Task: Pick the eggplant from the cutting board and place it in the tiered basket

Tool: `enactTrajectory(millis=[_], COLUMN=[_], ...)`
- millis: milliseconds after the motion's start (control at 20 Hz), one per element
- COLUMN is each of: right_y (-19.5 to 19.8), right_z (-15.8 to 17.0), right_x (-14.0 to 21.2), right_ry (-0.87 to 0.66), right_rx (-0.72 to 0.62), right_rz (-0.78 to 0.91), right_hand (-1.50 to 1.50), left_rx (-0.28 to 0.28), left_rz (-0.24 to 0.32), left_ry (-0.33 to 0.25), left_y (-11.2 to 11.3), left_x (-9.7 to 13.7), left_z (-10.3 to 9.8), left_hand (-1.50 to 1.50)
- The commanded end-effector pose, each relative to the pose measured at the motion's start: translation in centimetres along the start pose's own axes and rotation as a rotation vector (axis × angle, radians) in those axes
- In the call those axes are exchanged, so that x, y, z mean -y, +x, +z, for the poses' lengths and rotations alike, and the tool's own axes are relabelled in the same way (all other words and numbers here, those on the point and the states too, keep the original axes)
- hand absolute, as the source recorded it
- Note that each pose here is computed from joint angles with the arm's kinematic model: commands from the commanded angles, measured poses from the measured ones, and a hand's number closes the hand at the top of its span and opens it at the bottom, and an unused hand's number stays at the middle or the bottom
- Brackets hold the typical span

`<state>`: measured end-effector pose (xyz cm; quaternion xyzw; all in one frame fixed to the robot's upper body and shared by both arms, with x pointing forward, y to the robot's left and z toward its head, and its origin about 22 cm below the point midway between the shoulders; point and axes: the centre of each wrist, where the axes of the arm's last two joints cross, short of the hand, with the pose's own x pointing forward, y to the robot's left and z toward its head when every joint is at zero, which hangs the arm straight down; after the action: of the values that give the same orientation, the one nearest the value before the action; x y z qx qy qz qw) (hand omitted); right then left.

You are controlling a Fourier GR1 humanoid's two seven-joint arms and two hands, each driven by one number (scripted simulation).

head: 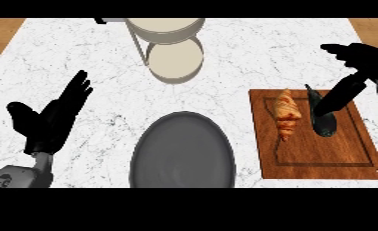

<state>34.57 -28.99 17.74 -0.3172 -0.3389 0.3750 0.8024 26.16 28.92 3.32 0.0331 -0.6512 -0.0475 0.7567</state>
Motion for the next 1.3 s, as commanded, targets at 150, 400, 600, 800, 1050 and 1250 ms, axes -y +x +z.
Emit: enactTrajectory(millis=[150, 400, 600, 800, 1050, 1250], right_y=[1.2, -1.5, -2.3, -5.9, -5.0, -5.0], right_z=[-1.9, -4.4, -5.1, -5.1, -6.2, -6.9], right_x=[-4.7, -5.9, -7.0, -7.7, -10.0, -9.3], right_ry=[0.011, 0.025, 0.010, -0.028, -0.088, -0.069], right_rx=[-0.146, -0.218, -0.214, -0.230, -0.231, -0.234], right_rz=[0.049, 0.053, 0.081, 0.110, 0.129, 0.146], right_hand=[-1.50, -1.50, -1.50, -1.50, -1.50, -1.50], left_rx=[0.000, -0.003, -0.006, 0.015, -0.008, 0.005], left_rz=[0.013, 0.016, 0.002, 0.013, 0.006, 0.002], left_ry=[0.002, 0.022, 0.003, 0.011, 0.008, 0.007], left_y=[-0.2, -0.5, 0.1, -0.2, -1.5, 0.4], left_x=[-0.8, -1.0, -0.3, 0.4, -0.9, 1.0], left_z=[-0.1, -0.1, 0.3, 0.6, 1.7, 1.8], left_hand=[0.00, 0.00, 0.00, 0.00, 0.00, 0.00])
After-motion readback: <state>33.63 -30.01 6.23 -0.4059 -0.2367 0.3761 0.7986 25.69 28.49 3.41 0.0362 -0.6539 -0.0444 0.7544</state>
